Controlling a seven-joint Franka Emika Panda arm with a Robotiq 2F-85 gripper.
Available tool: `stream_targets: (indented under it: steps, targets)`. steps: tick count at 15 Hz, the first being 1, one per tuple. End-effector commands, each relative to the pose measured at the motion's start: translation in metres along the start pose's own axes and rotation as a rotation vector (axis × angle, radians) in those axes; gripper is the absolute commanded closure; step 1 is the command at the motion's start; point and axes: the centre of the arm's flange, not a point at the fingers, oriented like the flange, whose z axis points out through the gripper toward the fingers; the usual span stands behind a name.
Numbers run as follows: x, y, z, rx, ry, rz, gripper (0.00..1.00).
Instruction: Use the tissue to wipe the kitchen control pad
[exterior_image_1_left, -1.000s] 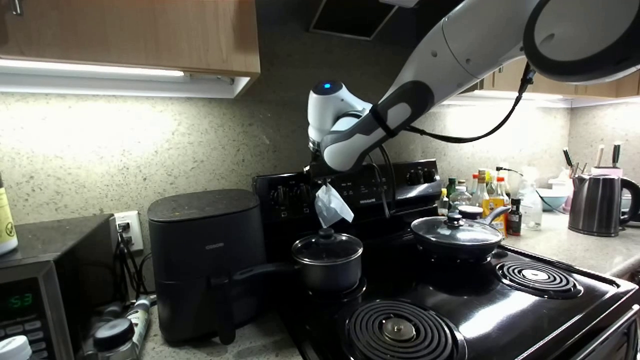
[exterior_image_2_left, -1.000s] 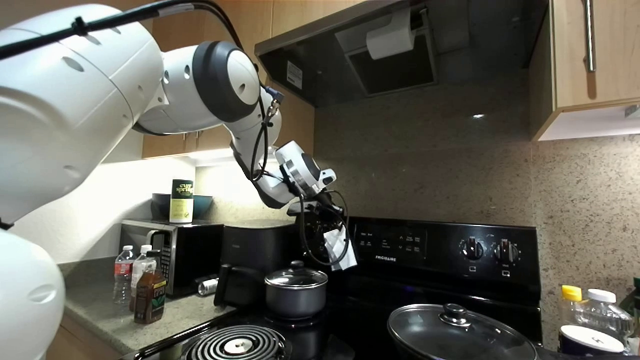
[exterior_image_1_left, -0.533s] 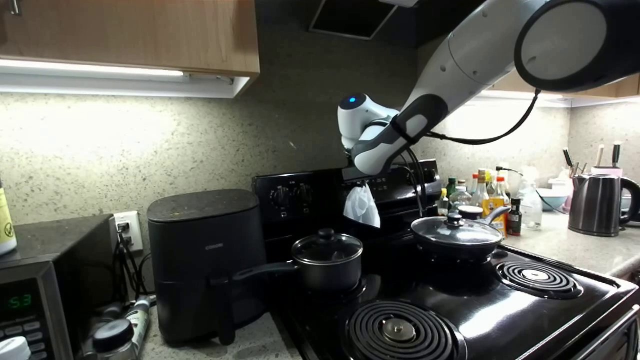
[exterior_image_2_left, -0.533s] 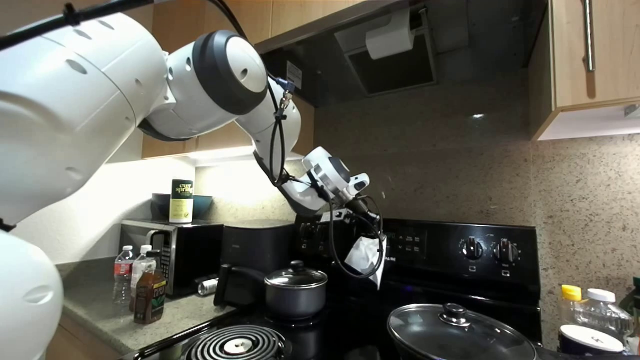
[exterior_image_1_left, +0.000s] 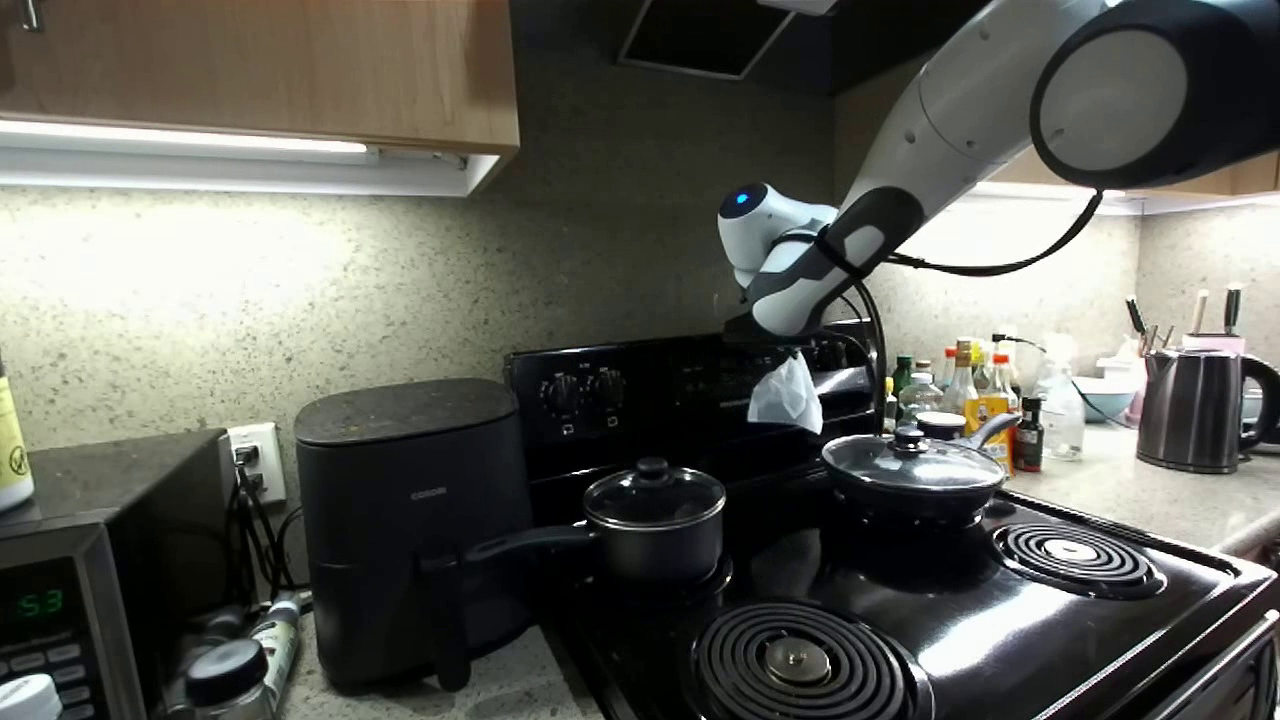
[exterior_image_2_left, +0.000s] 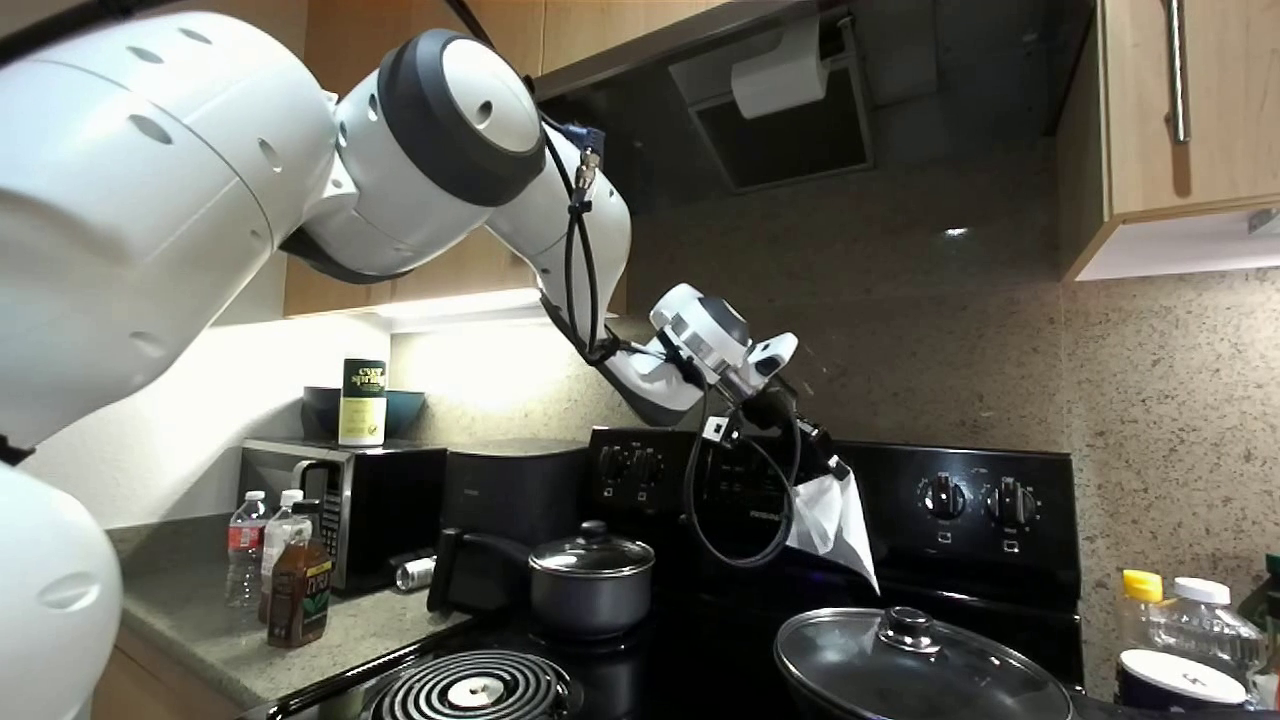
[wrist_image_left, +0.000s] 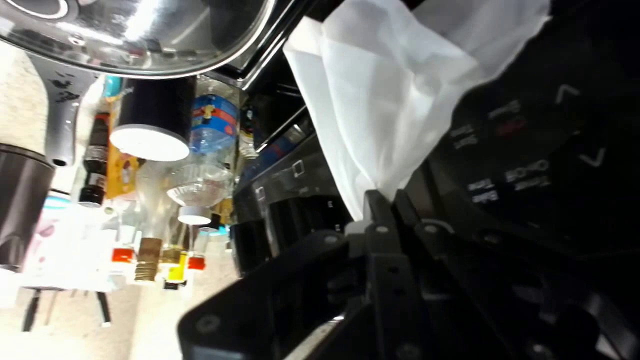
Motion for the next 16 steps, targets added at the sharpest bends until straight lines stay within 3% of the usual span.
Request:
stream_targets:
  steps: [1, 3, 4, 5, 6, 9, 12, 16]
  targets:
    - [0.007, 0.036, -0.002, -0.112, 0.018, 0.173, 0.93]
    - [0.012, 0.046, -0.005, -0.162, 0.036, 0.277, 0.94]
    - [0.012, 0.047, -0.006, -0.144, 0.018, 0.291, 0.93]
    - [0.01, 0.044, -0.007, -0.071, -0.038, 0.268, 0.94]
    - [0.017, 0.029, 0.005, -0.126, 0.02, 0.244, 0.93]
    - [0.016, 0.028, 0.004, -0.119, 0.013, 0.238, 0.93]
    - [0.021, 0.019, 0.009, -0.163, 0.148, 0.257, 0.94]
    - [0.025, -0.006, 0.008, -0.055, 0.166, 0.225, 0.93]
